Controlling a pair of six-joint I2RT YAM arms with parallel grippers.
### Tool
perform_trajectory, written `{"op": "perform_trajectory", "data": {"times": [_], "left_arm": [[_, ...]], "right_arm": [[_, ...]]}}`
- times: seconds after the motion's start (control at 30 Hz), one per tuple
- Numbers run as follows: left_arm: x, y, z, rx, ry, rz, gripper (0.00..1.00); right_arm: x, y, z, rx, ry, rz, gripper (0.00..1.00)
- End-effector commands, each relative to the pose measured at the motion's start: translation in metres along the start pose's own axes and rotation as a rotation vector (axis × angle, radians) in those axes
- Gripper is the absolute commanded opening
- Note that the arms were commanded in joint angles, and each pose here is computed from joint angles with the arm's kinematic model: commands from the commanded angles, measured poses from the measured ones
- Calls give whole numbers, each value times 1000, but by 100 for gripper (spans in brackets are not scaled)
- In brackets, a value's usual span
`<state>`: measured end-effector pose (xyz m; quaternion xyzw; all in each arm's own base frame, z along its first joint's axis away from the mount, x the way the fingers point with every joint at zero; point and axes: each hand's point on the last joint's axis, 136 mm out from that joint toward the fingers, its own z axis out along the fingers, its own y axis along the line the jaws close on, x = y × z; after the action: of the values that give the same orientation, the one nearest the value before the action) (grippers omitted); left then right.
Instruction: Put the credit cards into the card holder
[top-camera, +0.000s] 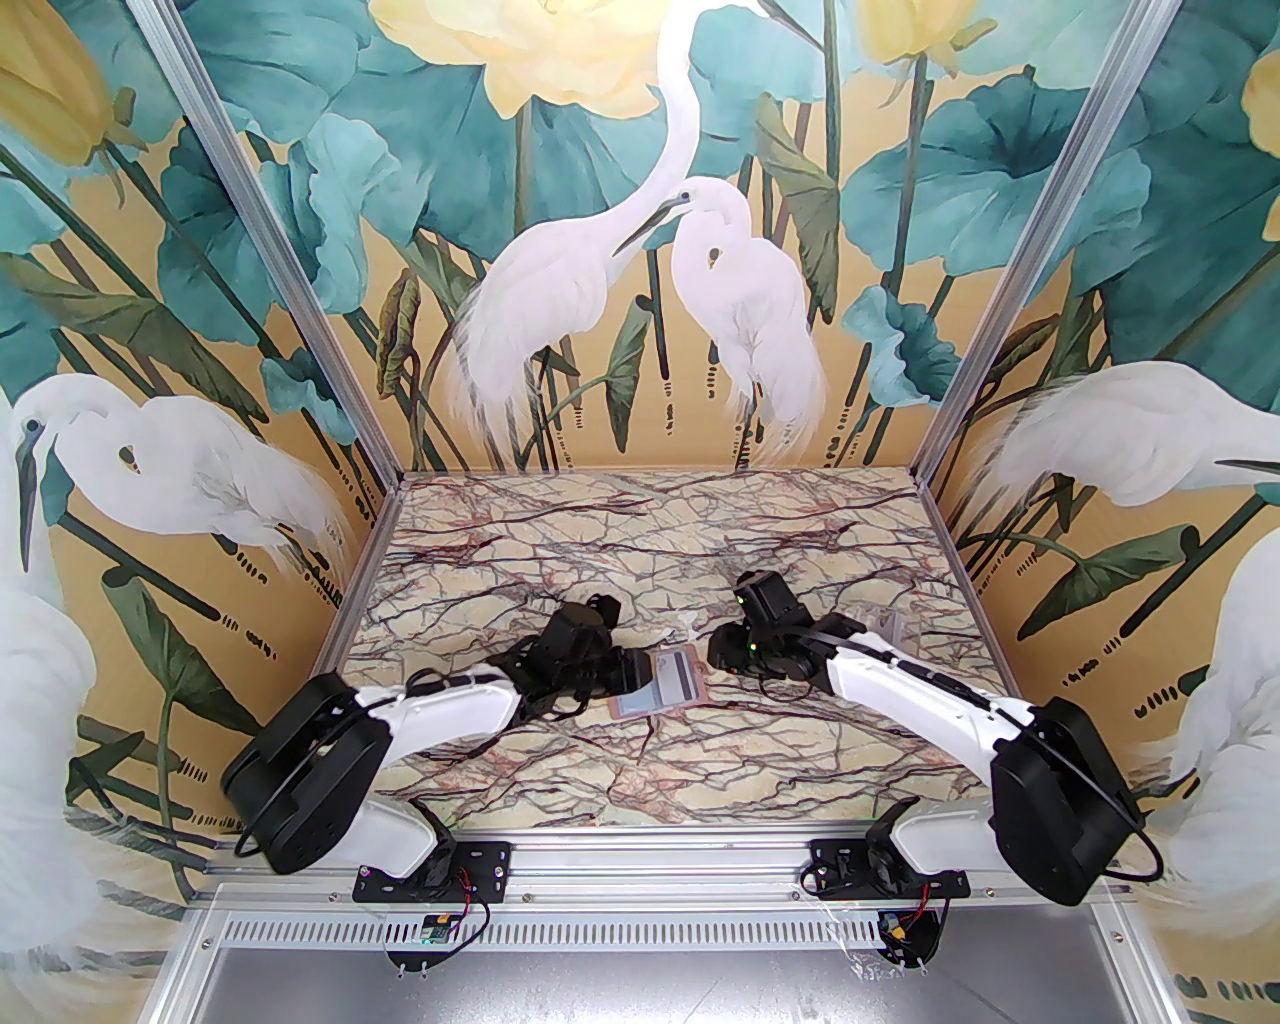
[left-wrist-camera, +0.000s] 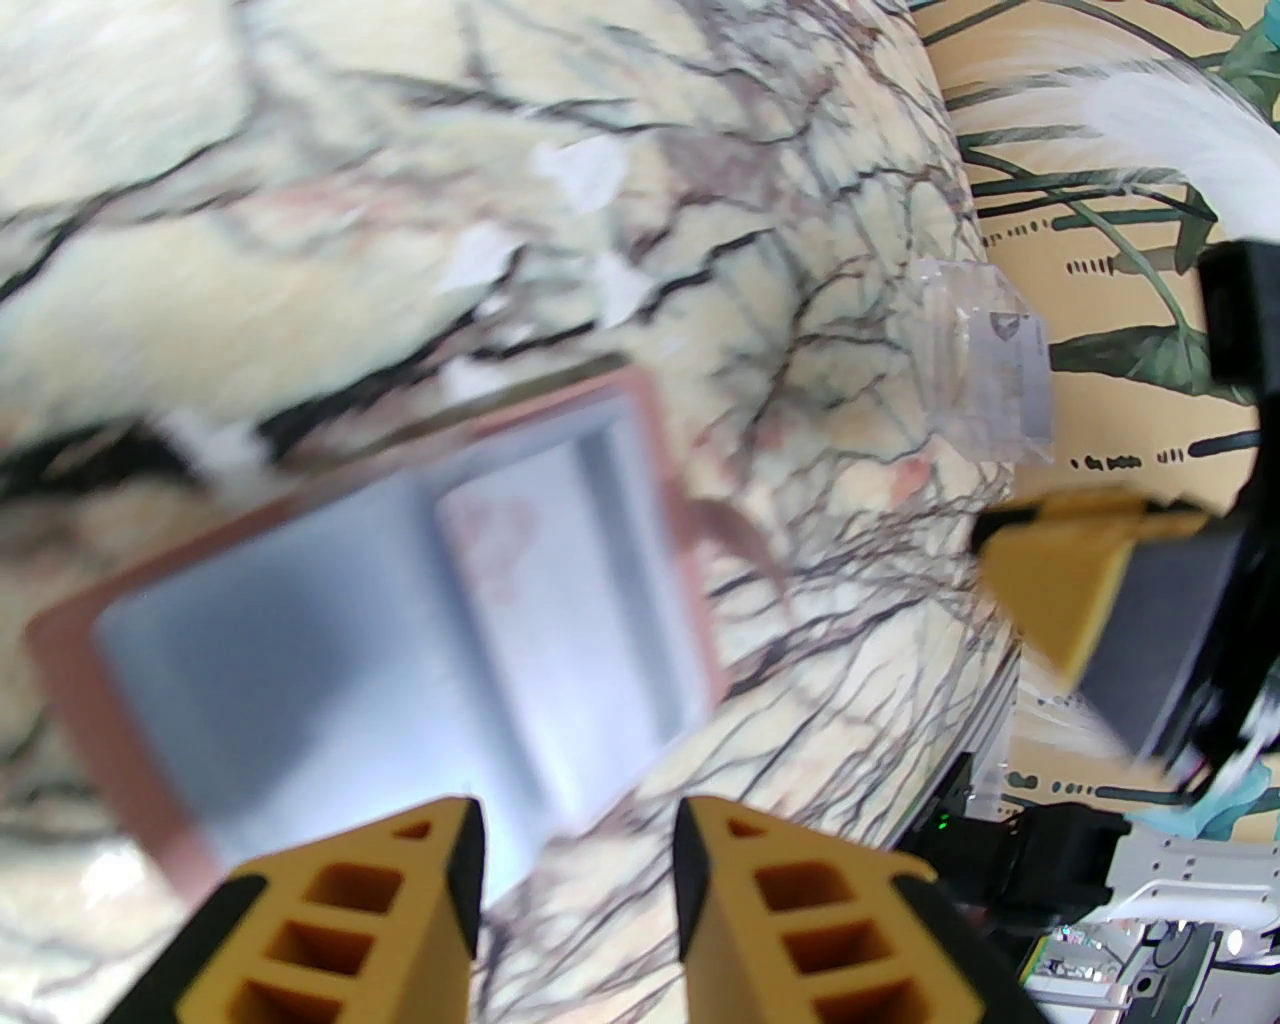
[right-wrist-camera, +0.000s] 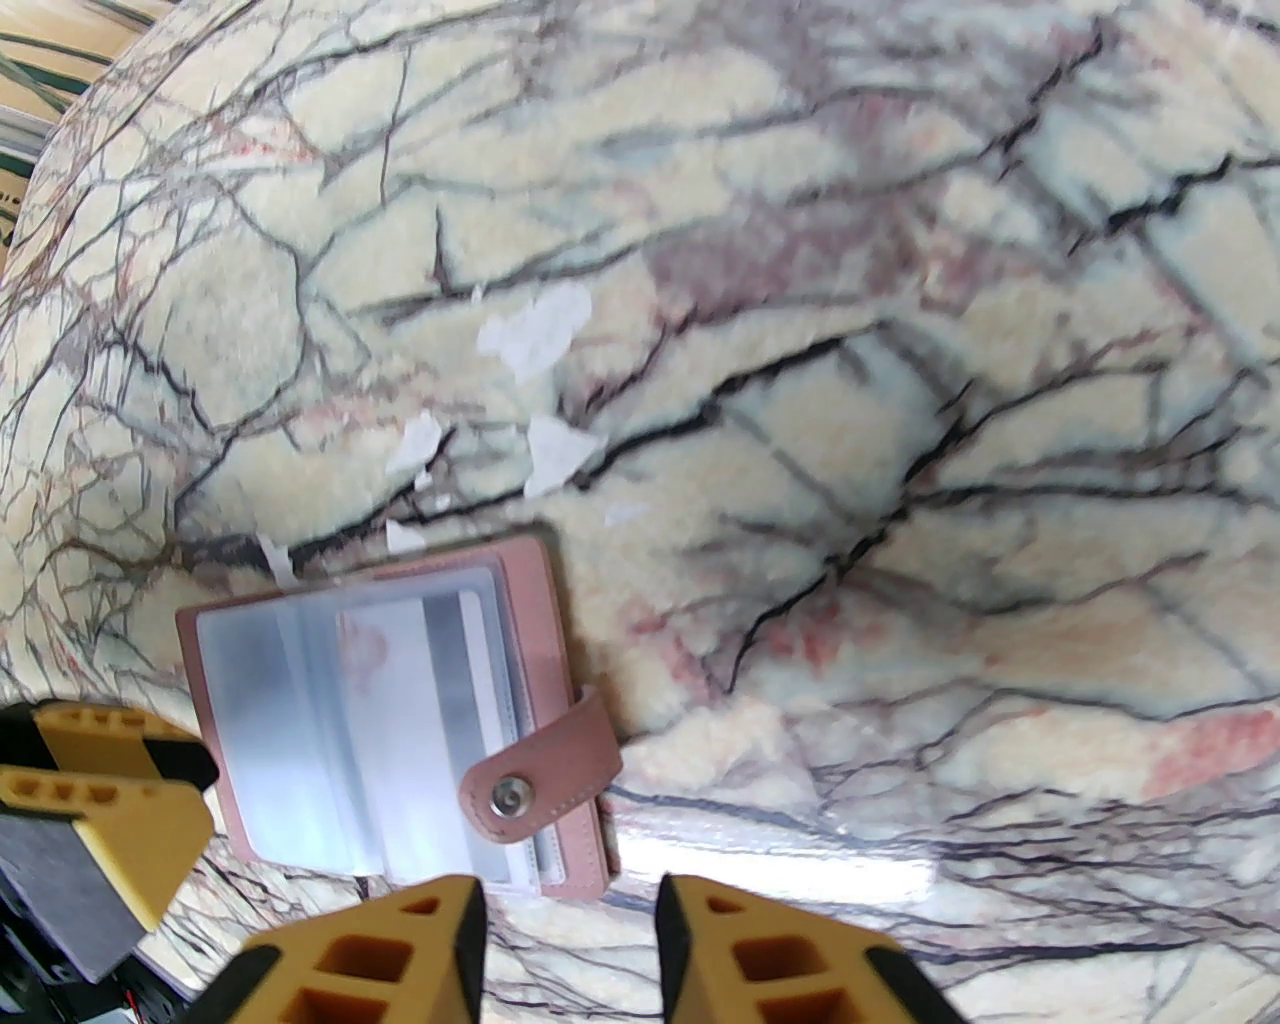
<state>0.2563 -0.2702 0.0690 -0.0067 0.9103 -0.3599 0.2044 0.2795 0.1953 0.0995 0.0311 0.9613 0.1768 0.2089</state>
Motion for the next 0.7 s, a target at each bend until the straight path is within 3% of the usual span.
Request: {"op": "perform_trajectory", "data": {"times": [0.0, 0.37, 0.43, 0.67], "left_arm": [[-5, 13, -14, -36, -59, 2, 39], [1, 36, -32, -68, -117, -12, 40], [2, 38, -32, -67, -118, -14, 40], [5, 39, -31, -58, -114, -9, 40]], "right_arm": [[-15, -28, -25, 152, -43, -29, 43], [-62, -157, -107, 553, -156, 192, 54], [-65, -185, -119, 634, -171, 253, 60], [-60, -247, -109, 637, -149, 473, 71]]}}
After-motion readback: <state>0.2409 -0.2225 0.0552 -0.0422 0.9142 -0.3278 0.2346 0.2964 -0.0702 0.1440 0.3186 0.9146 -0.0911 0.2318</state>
